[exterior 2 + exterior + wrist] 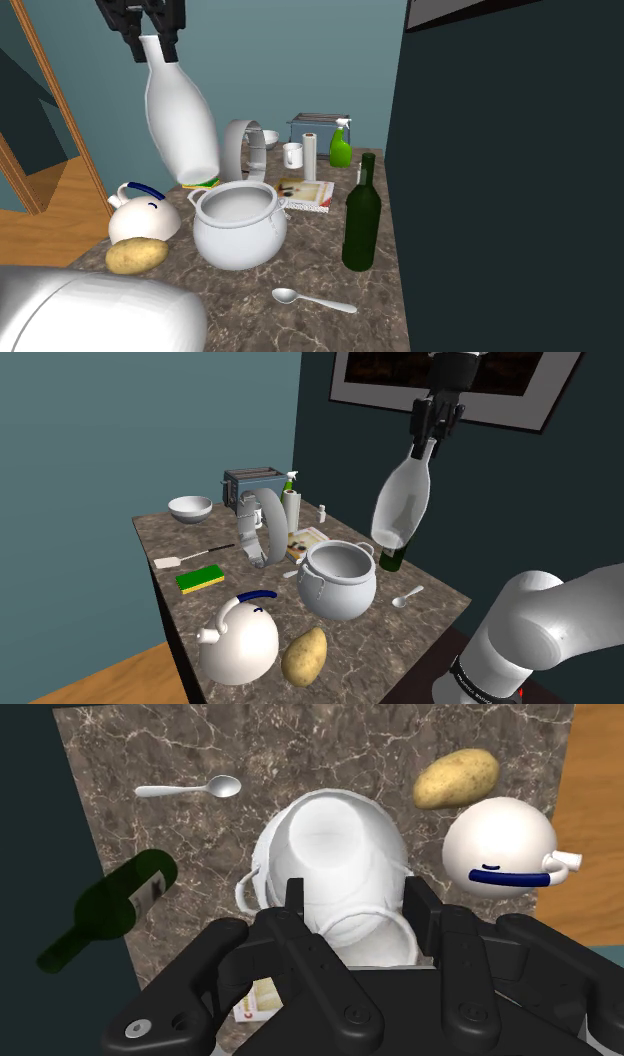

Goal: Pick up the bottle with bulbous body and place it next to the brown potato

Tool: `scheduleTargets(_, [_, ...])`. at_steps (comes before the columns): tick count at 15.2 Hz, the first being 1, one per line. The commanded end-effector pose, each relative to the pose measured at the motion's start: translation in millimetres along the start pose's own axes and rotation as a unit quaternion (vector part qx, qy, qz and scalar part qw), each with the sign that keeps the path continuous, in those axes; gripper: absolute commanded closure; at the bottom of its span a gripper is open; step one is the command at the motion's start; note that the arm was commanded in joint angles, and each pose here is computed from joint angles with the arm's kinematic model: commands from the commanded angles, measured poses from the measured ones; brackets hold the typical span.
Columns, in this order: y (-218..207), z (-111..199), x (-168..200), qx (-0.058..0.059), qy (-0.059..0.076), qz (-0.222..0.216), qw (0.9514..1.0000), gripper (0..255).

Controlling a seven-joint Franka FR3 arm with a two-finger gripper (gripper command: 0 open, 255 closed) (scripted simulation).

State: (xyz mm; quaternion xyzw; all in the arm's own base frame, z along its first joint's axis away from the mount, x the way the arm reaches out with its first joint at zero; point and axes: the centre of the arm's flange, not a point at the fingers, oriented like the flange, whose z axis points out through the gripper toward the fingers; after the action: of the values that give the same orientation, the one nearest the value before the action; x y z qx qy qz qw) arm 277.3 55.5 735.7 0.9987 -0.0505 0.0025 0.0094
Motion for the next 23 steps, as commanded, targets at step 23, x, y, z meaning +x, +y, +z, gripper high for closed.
scheduleTargets(23, [-26.3, 85.5, -41.5, 0.0, 0.0, 0.0, 1.0, 255])
